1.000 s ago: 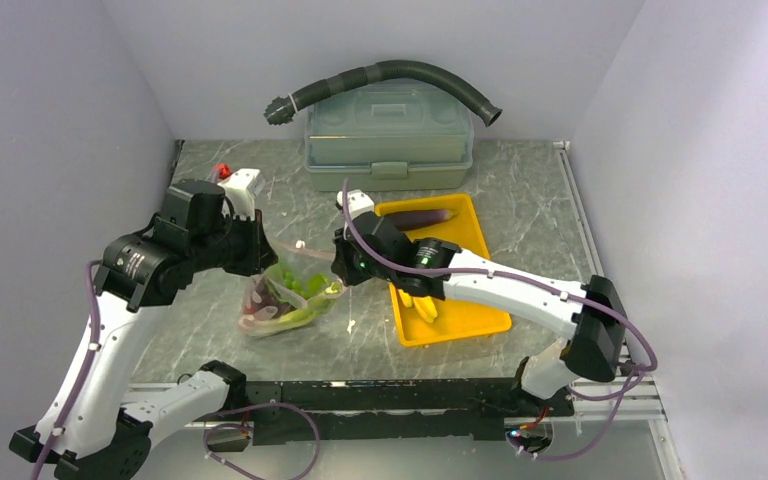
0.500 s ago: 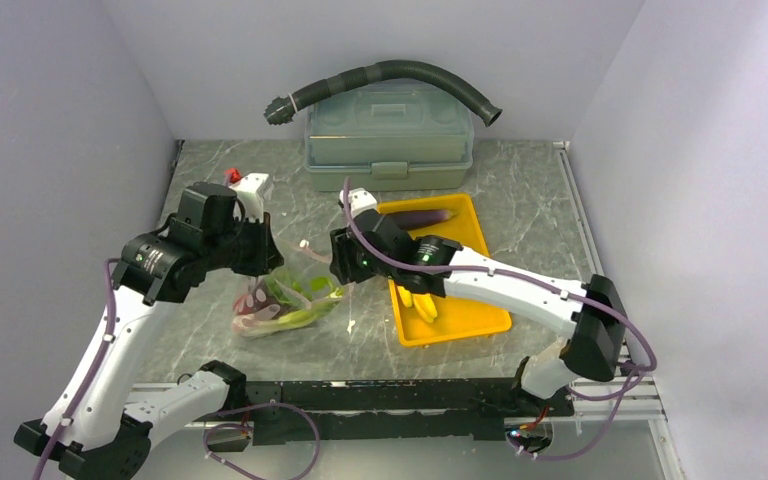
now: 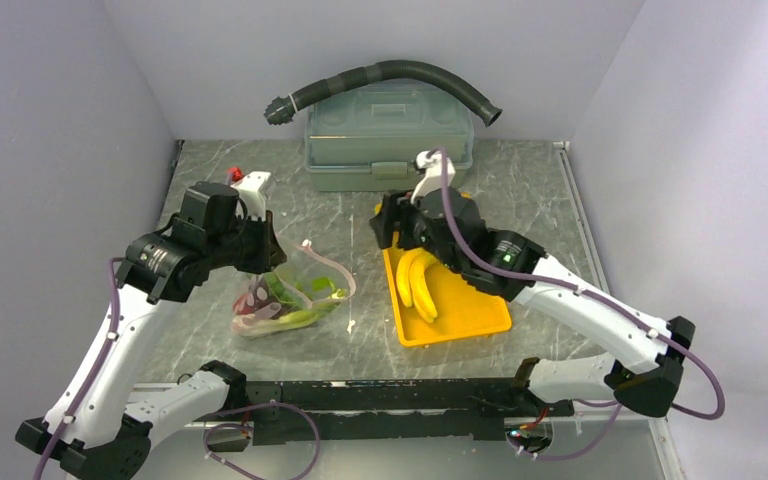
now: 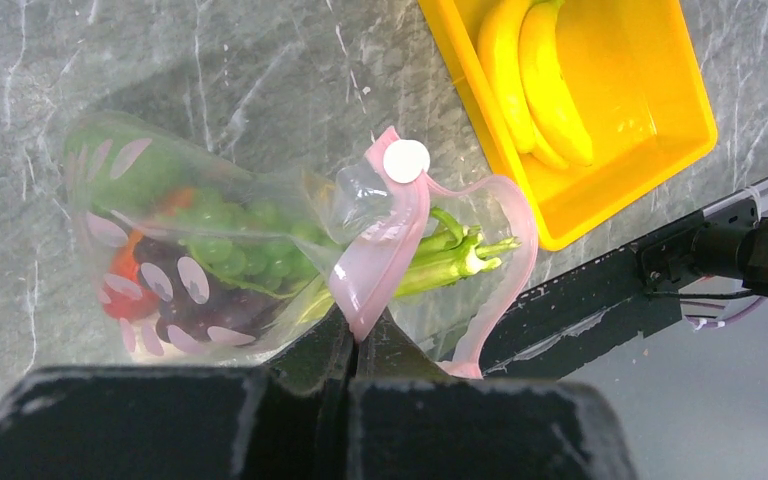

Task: Place the food in the zip-top bag and seal the zipper
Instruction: Adjust the zipper food storage bag at the center of the board, then pick up the fake vegetable from the bin.

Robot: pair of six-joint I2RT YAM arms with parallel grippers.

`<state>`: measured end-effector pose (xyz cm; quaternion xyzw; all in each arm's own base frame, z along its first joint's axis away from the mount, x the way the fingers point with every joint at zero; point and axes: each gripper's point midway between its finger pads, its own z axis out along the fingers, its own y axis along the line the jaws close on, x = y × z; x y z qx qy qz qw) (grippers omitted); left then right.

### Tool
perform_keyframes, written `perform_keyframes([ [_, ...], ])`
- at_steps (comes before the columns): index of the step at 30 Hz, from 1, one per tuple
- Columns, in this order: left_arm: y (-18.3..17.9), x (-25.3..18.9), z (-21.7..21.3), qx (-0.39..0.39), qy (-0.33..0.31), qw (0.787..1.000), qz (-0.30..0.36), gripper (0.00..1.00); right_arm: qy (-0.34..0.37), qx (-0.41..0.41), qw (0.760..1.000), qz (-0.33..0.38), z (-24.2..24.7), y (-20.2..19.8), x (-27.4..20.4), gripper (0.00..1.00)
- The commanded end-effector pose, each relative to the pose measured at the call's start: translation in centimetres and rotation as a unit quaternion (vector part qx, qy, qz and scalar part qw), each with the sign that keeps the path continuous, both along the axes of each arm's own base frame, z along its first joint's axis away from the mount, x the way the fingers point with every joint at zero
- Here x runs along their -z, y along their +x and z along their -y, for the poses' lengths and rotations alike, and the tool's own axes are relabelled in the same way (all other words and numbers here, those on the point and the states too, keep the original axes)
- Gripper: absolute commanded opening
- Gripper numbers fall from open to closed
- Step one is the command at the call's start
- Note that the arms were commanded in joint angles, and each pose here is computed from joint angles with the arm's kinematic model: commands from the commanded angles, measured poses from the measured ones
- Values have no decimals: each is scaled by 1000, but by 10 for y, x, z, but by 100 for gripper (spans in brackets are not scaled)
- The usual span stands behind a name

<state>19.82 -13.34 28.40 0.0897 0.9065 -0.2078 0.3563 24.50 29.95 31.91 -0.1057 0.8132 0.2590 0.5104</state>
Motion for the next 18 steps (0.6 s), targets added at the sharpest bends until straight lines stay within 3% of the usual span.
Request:
perform_keyframes([
  [1, 9, -8, 8, 16, -14, 999, 31, 0, -18, 79, 997, 12, 49, 26, 3, 70],
  [13, 12, -4, 9, 19, -17, 998, 50, 0, -43, 178, 982, -48, 97, 69, 56, 75],
  [18, 12, 0, 9, 23, -18, 998, 55, 0, -20, 204, 975, -79, 104, 88, 78, 76],
])
